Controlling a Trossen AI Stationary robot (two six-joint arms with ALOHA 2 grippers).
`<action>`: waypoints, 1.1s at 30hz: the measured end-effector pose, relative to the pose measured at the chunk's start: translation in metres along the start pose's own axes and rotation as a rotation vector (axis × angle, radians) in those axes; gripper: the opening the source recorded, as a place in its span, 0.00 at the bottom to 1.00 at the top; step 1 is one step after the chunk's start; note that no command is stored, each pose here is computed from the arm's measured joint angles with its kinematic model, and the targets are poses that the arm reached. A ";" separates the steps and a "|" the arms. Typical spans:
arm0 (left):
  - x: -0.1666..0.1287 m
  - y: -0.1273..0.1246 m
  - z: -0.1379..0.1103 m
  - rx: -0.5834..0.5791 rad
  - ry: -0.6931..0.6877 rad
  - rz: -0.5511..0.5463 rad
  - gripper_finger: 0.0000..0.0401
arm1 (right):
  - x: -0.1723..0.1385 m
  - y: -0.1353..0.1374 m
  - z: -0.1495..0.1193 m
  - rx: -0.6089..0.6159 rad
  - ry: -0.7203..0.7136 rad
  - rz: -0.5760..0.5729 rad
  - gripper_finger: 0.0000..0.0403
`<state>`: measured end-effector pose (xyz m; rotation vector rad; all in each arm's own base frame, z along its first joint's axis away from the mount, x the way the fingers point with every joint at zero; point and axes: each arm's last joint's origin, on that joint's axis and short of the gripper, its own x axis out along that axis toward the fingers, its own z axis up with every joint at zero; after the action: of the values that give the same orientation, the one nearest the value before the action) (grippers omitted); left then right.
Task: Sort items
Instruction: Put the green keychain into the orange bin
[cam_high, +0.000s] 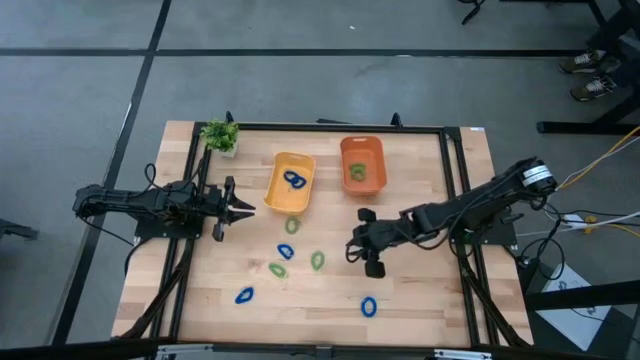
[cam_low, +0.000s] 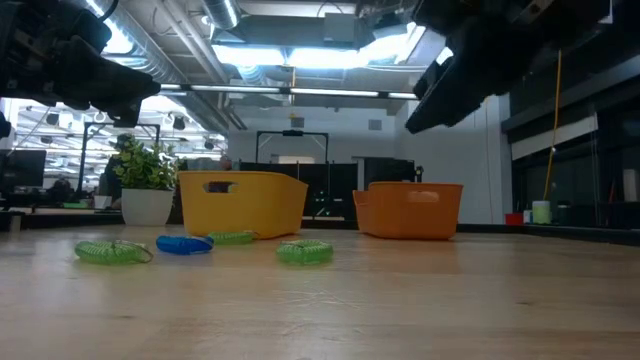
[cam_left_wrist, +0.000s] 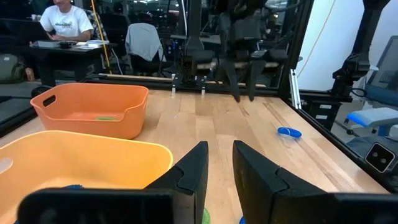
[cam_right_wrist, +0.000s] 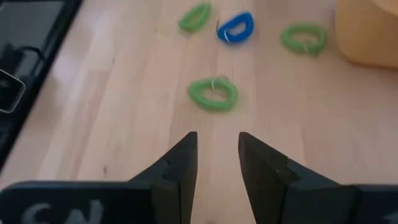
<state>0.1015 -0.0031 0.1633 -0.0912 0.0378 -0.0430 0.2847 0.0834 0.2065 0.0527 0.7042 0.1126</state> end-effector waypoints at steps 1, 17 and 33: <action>0.000 0.000 0.000 0.000 0.000 0.000 0.17 | 0.001 -0.001 -0.002 0.000 0.012 -0.004 0.29; 0.000 0.000 0.000 0.000 0.001 0.000 0.17 | 0.000 0.000 -0.019 0.285 0.244 0.174 0.29; 0.000 0.000 0.000 0.000 0.000 0.000 0.18 | 0.037 -0.011 -0.013 0.178 0.124 0.037 0.29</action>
<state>0.1015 -0.0031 0.1632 -0.0912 0.0381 -0.0429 0.3052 0.0768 0.1721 0.2308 0.8363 0.0887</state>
